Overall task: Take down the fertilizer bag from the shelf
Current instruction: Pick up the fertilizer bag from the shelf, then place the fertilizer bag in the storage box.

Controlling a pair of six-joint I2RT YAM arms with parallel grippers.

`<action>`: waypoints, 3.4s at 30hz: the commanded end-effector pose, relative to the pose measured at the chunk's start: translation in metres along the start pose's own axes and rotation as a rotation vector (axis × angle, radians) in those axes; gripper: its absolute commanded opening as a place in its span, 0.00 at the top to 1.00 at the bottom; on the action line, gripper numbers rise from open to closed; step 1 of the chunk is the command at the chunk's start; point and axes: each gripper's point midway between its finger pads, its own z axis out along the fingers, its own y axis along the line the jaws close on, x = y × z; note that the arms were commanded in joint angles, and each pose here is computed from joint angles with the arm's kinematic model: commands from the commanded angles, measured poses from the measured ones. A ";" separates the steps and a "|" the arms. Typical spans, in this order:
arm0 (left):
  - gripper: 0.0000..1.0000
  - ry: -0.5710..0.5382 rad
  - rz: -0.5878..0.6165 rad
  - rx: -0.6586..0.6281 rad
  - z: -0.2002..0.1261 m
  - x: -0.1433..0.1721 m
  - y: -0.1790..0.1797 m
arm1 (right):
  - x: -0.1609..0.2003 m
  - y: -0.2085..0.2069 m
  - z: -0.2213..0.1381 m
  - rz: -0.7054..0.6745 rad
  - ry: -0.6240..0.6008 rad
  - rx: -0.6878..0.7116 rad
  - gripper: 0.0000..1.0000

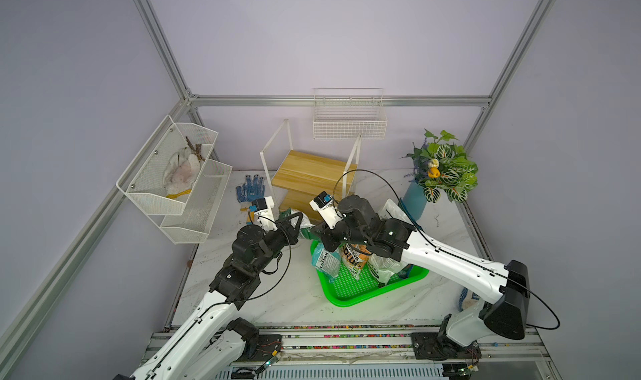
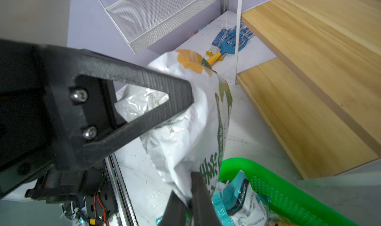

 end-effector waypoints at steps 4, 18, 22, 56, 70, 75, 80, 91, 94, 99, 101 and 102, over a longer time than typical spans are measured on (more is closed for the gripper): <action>1.00 0.057 0.085 0.314 -0.001 -0.029 -0.092 | -0.075 -0.020 -0.092 -0.061 -0.252 0.161 1.00; 1.00 0.250 0.117 0.557 0.022 0.006 -0.174 | -0.052 -0.040 -0.205 -0.065 -0.264 0.319 1.00; 1.00 0.345 0.079 0.501 0.029 0.029 -0.159 | -0.044 -0.040 -0.225 -0.058 -0.240 0.320 1.00; 1.00 0.779 -0.166 -0.068 0.008 0.200 0.012 | 0.060 -0.057 -0.071 0.141 0.177 0.144 1.00; 1.00 0.602 -0.141 -0.045 -0.018 0.139 -0.015 | 0.071 0.005 -0.053 0.298 0.265 -0.238 1.00; 1.00 0.570 -0.152 -0.039 -0.028 0.128 -0.019 | 0.070 0.015 -0.063 0.331 0.236 -0.273 1.00; 1.00 0.588 -0.159 -0.021 -0.018 0.130 -0.025 | 0.082 0.004 -0.065 0.344 0.249 -0.204 1.00; 0.32 0.599 -0.045 -0.030 0.041 0.124 -0.034 | 0.082 -0.122 -0.072 0.386 0.140 0.470 1.00; 0.00 0.577 -0.021 -0.031 0.047 0.116 -0.038 | 0.084 -0.142 -0.068 0.350 0.157 0.578 1.00; 0.00 0.421 0.069 -0.092 0.037 0.076 -0.035 | 0.103 -0.162 -0.060 0.299 0.252 0.700 1.00; 0.00 0.339 0.101 -0.121 0.028 0.057 -0.032 | 0.120 -0.167 -0.058 0.287 0.327 0.736 1.00; 0.00 0.297 0.114 -0.132 0.023 0.048 -0.031 | 0.129 -0.165 -0.057 0.282 0.374 0.729 1.00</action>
